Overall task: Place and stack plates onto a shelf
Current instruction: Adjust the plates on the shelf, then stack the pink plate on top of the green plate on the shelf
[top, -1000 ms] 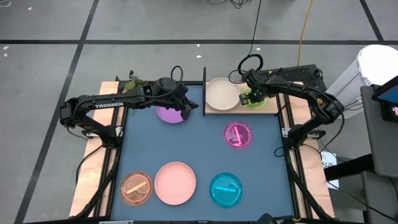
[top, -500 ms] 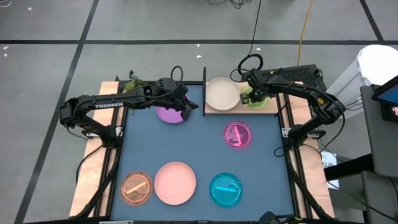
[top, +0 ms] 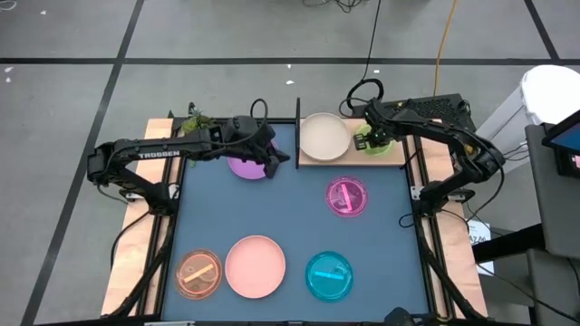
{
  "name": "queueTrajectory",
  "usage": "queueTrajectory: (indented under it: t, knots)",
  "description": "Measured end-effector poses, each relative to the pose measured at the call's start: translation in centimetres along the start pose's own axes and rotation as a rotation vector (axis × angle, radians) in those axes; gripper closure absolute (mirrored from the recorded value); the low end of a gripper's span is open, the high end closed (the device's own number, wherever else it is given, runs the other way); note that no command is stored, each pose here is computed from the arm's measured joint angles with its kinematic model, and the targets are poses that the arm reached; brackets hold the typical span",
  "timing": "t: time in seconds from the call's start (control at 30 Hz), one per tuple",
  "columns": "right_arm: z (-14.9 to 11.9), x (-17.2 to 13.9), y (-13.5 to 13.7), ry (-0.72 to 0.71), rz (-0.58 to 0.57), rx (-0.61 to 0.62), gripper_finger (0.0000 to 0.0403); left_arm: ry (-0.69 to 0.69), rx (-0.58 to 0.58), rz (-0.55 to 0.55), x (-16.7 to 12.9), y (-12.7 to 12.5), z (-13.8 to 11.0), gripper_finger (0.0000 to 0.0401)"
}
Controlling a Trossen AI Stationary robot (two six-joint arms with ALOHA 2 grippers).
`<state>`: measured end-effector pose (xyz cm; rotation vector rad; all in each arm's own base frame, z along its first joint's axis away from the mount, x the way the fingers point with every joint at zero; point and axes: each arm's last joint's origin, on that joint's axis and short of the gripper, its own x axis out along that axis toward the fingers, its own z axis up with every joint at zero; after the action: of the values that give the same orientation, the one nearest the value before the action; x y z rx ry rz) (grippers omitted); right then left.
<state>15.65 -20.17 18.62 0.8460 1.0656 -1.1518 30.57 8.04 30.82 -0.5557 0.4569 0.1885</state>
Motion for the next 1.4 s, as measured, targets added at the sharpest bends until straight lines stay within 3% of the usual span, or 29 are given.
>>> queueTrajectory:
  t: [0.27, 0.4, 0.6, 0.77, 1.0, 1.27, 1.4]
  knots:
    - [-1.0, -4.5, -1.0, -0.110, 0.060, 0.044, 0.0403, 0.012, 0.038, -0.021, 0.1, -0.8, -0.4, 0.0397]
    - [-2.3, -7.3, -1.1, -0.143, 0.201, 0.054, 0.0403, 0.018, 0.041, -0.031, 0.2, -1.1, -0.6, 0.0397]
    - [-6.2, -11.5, -0.1, -0.116, 0.432, -0.010, 0.0403, 0.016, -0.015, -0.020, 0.3, -1.8, -0.9, 0.0397]
    - [-9.9, -13.8, 0.7, -0.095, 0.509, -0.063, 0.0403, 0.018, -0.066, -0.026, 0.5, -2.9, -1.4, 0.0397]
    - [-13.1, -15.2, 2.5, -0.027, 0.584, -0.022, 0.0403, 0.034, -0.107, -0.034, 0.6, -4.3, -2.3, 0.0397]
    - [-16.1, -14.8, 6.5, 0.040, 0.594, -0.103, 0.0403, 0.069, -0.136, -0.059, 0.6, -5.9, -3.4, 0.0397]
    - [-17.1, -14.1, 8.0, 0.084, 0.557, -0.064, 0.0403, 0.129, -0.162, -0.031, 0.5, -6.1, -4.3, 0.0397]
